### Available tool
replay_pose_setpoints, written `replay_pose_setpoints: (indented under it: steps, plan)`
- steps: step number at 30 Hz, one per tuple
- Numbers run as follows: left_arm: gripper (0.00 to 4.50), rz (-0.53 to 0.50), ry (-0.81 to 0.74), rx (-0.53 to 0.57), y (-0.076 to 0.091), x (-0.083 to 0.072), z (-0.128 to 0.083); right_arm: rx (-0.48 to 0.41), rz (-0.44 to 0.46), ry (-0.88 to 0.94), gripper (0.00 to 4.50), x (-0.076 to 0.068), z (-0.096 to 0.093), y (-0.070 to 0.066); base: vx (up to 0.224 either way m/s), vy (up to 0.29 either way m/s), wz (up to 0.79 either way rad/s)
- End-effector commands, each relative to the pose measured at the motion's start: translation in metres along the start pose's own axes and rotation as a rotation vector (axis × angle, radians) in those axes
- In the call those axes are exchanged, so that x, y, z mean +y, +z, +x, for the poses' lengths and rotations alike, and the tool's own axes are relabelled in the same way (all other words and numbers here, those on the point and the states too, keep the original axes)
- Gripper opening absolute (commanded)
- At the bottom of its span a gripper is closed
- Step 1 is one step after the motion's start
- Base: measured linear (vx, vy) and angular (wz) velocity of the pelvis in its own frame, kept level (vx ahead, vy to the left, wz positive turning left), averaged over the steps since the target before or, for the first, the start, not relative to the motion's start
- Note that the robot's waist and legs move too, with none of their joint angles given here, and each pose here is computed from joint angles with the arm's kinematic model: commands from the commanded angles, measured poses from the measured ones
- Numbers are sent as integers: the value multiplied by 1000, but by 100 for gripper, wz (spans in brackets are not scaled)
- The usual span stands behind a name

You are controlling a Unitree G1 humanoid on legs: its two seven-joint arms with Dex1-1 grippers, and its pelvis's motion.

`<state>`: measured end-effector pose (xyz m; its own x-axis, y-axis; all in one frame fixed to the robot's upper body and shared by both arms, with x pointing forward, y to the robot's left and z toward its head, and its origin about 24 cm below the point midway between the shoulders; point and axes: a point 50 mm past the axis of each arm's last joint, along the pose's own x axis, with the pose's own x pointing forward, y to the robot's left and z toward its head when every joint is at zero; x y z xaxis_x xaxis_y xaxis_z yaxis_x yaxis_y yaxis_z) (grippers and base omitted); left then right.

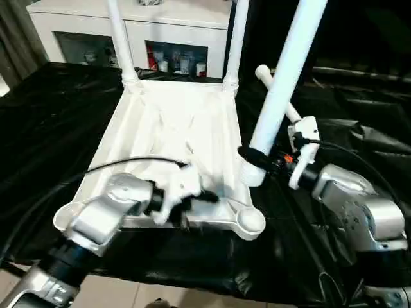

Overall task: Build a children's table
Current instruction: Insert table leg to table base

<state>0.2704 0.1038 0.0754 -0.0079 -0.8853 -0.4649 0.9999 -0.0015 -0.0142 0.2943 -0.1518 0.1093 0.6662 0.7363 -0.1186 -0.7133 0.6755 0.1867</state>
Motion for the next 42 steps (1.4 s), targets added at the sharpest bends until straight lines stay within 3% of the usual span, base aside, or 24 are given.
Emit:
replay_pose_setpoints:
  steps: [1,6,12,14,17,23,34,42]
  plan:
    - [438,19,-7,9,3,4,2,-25,-15,-2,191,2,-5,7,0,0,0]
    - [438,-11,-6,47,-4,9,4,-3,-20,-4,191,10,-7,1,0,0,0]
    - [390,-36,60,178,-18,17,1,12,-14,-21,191,16,-8,-5,0,0,0]
    - [356,-74,115,170,-19,20,1,0,-21,-52,191,16,-8,-4,0,0,0]
    - [349,-108,158,132,-16,22,1,-14,-24,-75,191,16,-8,-3,0,0,0]
    - [285,-124,145,114,-15,18,-1,-20,-20,-89,191,15,-11,-4,0,0,0]
    - [209,-122,77,140,-18,2,2,-12,-26,-94,191,16,-10,-5,0,0,0]
    - [133,-123,94,159,-20,2,4,-6,-30,-92,191,16,-10,-7,0,0,0]
